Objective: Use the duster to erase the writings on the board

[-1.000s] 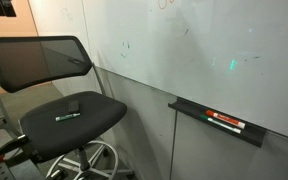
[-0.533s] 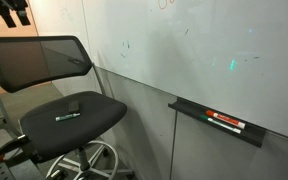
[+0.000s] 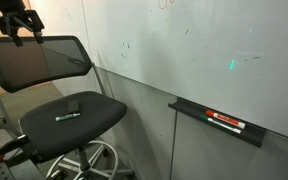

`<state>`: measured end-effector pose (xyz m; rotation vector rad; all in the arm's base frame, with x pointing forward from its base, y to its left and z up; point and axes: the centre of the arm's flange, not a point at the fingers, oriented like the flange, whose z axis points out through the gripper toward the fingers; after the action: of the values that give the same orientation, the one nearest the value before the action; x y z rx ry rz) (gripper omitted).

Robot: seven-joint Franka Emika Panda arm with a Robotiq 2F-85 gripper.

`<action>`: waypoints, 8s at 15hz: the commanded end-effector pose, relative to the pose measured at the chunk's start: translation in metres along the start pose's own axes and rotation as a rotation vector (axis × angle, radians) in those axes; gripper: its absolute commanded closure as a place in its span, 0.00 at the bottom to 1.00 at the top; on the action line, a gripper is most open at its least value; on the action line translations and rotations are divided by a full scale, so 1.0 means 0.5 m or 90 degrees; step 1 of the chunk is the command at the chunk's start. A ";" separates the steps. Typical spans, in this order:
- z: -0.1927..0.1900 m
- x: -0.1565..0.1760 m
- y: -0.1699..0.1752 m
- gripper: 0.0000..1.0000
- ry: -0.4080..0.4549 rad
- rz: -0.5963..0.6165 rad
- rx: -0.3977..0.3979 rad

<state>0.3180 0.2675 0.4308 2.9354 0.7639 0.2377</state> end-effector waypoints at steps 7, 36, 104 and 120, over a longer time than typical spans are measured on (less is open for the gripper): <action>0.144 0.137 -0.022 0.00 -0.048 -0.196 -0.040; 0.686 0.314 -0.210 0.00 -0.154 -0.481 -0.161; 0.490 0.442 0.003 0.69 -0.032 -0.150 -0.189; 0.352 0.473 0.198 0.69 0.187 0.055 -0.421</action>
<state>0.6022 0.3064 0.2885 2.3725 0.5472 0.7105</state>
